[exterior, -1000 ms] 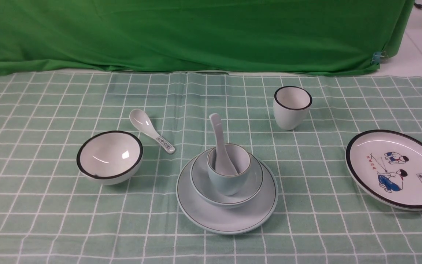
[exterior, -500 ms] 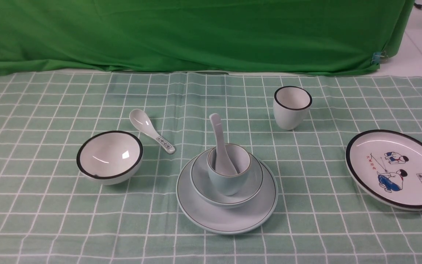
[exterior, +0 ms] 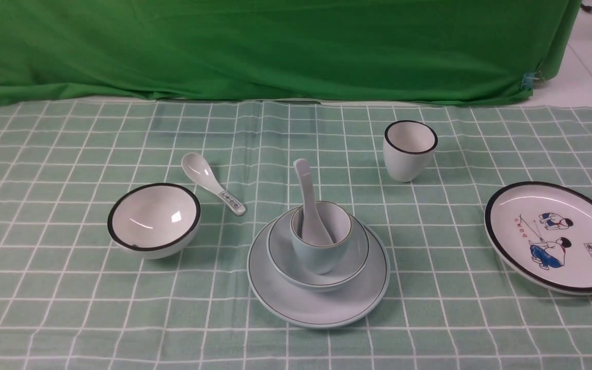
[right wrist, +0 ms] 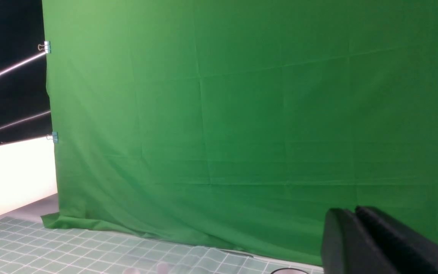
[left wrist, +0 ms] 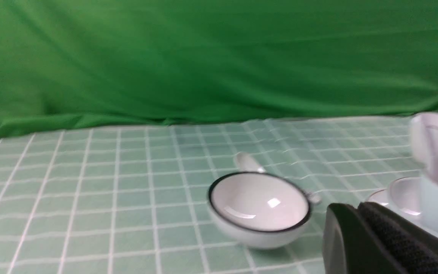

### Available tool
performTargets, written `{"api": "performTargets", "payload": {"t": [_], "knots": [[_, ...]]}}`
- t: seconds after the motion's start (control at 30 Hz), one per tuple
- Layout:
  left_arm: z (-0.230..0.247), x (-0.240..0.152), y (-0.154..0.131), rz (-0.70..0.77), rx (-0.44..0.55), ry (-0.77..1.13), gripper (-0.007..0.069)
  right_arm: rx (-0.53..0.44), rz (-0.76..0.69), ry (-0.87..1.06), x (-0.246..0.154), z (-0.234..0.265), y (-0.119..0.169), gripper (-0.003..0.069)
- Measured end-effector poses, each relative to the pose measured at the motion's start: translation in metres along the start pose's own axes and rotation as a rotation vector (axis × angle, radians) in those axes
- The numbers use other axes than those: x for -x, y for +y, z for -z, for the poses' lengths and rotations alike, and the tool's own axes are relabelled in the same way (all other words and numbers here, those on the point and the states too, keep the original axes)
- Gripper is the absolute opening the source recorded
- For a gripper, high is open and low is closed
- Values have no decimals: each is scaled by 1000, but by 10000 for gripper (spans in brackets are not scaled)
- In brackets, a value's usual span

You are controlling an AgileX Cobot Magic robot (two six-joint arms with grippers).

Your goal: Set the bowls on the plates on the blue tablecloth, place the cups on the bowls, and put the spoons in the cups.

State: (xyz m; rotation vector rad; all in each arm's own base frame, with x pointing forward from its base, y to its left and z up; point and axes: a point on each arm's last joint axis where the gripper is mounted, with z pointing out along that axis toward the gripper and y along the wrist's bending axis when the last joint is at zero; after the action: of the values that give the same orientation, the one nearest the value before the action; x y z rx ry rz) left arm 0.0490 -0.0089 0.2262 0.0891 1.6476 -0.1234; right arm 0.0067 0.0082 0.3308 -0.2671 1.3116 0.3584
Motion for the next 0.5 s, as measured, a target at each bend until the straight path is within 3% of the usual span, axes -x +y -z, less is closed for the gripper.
{"api": "performTargets", "payload": {"t": [0.03,0.07,0.17,0.5], "knots": [[0,-2,0,-2,-64,6,13,0,0,0,0,0,0,76],[-2,-8,2,2,29,21,13,0,0,0,0,0,0,79],[-7,-29,6,14,91,71,13,0,-1,0,0,0,0,88],[-8,-38,7,2,106,99,13,0,-1,0,0,0,0,121]]}}
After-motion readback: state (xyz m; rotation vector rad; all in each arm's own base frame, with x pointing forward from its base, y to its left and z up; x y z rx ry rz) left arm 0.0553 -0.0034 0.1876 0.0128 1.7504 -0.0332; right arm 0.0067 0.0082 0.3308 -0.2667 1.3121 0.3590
